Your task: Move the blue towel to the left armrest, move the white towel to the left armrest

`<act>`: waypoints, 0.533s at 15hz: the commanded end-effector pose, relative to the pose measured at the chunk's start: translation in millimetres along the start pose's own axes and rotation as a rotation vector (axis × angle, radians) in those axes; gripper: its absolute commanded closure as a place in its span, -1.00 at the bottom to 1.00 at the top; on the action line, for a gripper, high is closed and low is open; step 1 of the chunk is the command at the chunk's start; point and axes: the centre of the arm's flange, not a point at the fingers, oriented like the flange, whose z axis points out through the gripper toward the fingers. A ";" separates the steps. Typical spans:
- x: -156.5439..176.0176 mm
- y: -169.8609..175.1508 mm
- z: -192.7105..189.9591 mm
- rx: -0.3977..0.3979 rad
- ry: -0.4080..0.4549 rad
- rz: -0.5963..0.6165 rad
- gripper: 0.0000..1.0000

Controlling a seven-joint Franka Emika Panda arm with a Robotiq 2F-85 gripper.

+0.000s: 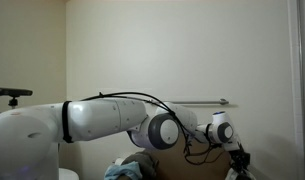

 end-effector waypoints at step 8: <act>32.3 5.4 -121.5 0.198 -0.164 0.074 0.91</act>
